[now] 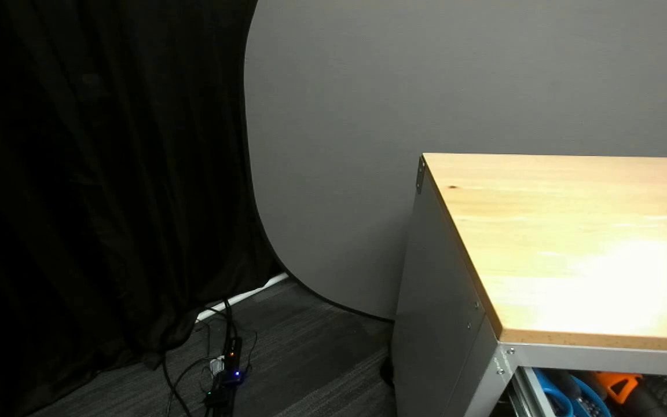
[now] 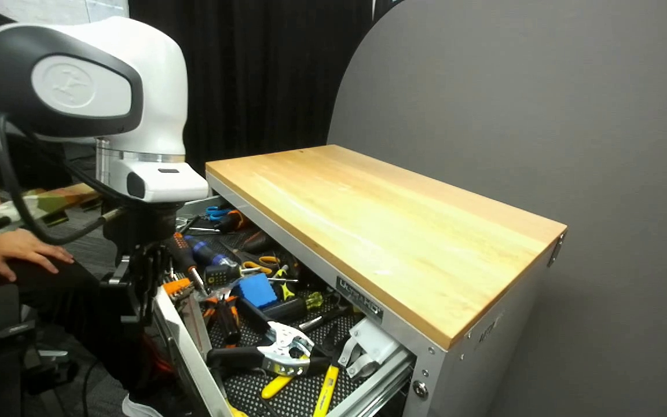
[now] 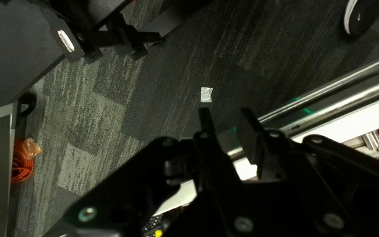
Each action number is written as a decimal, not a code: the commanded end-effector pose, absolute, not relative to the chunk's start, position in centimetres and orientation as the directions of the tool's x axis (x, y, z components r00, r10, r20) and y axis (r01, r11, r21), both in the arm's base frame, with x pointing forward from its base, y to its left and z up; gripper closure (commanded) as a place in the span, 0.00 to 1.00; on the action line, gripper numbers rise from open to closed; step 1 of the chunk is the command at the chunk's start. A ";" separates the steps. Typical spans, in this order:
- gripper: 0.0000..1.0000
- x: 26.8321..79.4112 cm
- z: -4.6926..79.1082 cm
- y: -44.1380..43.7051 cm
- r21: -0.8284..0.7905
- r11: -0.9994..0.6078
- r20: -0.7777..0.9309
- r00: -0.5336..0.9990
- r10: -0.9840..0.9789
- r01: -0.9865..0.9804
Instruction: Put screwdriver in the drawer then close the drawer
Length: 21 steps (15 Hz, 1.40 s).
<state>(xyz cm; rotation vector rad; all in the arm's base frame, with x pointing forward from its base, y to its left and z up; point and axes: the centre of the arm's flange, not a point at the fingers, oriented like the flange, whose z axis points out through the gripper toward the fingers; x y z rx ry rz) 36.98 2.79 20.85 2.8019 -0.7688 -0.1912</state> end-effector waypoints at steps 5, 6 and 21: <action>0.90 37.6 17.2 2.7 0.218 -0.819 0.059 0.845 -0.531 -0.530; 0.90 37.9 17.3 2.8 0.211 -0.818 0.077 0.843 -0.532 -0.535; 0.90 46.7 15.0 8.1 0.103 -0.888 0.243 0.877 -0.414 -0.447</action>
